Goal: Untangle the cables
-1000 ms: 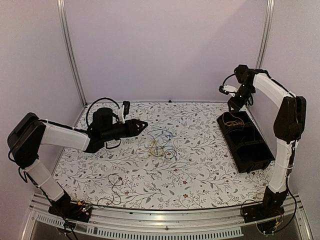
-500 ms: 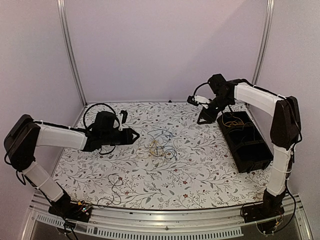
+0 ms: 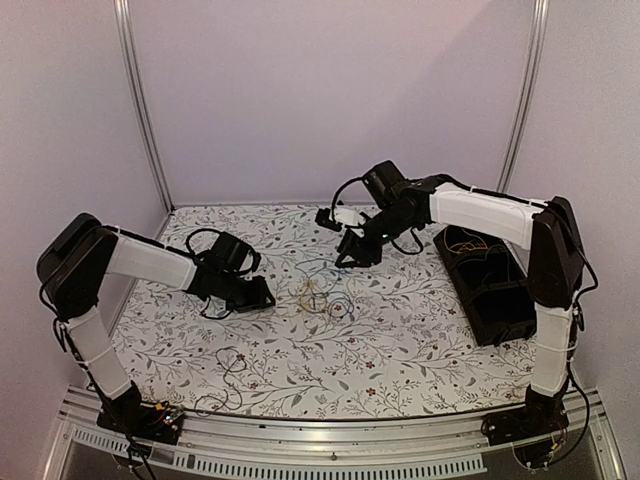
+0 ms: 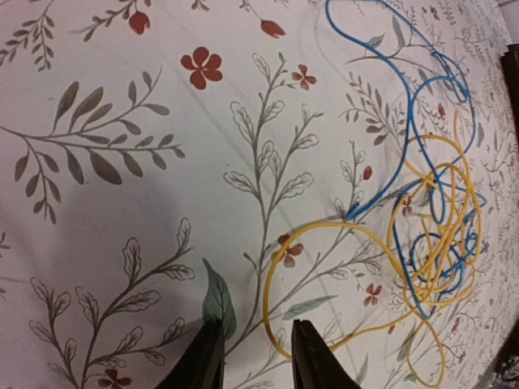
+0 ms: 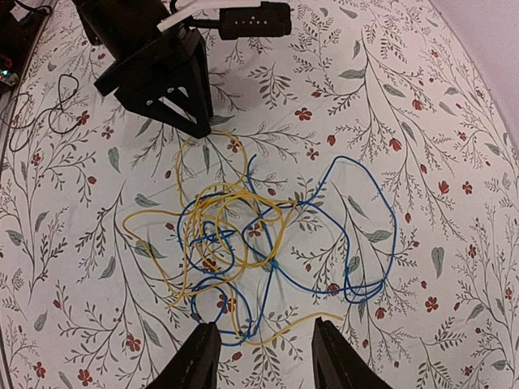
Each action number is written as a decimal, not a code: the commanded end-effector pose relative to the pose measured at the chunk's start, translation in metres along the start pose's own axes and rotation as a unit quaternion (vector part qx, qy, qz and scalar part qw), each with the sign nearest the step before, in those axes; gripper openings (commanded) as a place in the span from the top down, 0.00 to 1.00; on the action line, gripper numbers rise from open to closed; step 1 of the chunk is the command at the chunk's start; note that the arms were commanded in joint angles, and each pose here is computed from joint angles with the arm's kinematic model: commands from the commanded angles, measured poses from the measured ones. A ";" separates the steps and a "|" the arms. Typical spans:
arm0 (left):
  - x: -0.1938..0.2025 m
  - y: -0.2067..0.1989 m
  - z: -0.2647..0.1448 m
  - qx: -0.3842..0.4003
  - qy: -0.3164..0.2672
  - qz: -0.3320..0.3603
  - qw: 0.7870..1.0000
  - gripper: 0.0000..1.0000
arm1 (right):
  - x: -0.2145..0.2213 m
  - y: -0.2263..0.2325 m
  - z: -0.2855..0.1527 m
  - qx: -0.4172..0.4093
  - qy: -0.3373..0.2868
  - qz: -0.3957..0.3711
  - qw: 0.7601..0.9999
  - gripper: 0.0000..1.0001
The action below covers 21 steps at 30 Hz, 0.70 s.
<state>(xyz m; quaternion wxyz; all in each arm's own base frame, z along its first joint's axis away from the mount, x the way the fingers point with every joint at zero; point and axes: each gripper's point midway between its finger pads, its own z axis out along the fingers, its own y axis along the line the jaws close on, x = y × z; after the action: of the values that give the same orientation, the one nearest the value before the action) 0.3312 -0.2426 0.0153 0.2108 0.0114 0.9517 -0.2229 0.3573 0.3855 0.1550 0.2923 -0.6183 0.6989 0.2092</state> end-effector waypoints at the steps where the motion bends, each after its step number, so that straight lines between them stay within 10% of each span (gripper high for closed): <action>1: 0.006 -0.010 0.010 0.039 0.046 -0.057 0.997 0.72 | 0.007 -0.002 0.008 -0.003 -0.004 0.016 1.000 0.57; 10: -0.007 -0.027 0.022 0.077 0.051 -0.074 0.993 1.00 | -0.002 -0.001 0.006 -0.006 -0.026 0.023 0.999 0.56; 21: -0.104 -0.131 -0.130 0.208 -0.194 0.107 0.953 1.00 | -0.055 -0.016 -0.010 0.016 -0.096 0.022 0.995 0.41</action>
<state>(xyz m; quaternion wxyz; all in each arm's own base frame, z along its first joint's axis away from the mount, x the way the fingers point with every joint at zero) 0.3563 -0.2856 0.1229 0.2874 0.0398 0.8887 -0.3551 0.3603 0.3971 0.1594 0.3105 -0.5940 0.7008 0.2442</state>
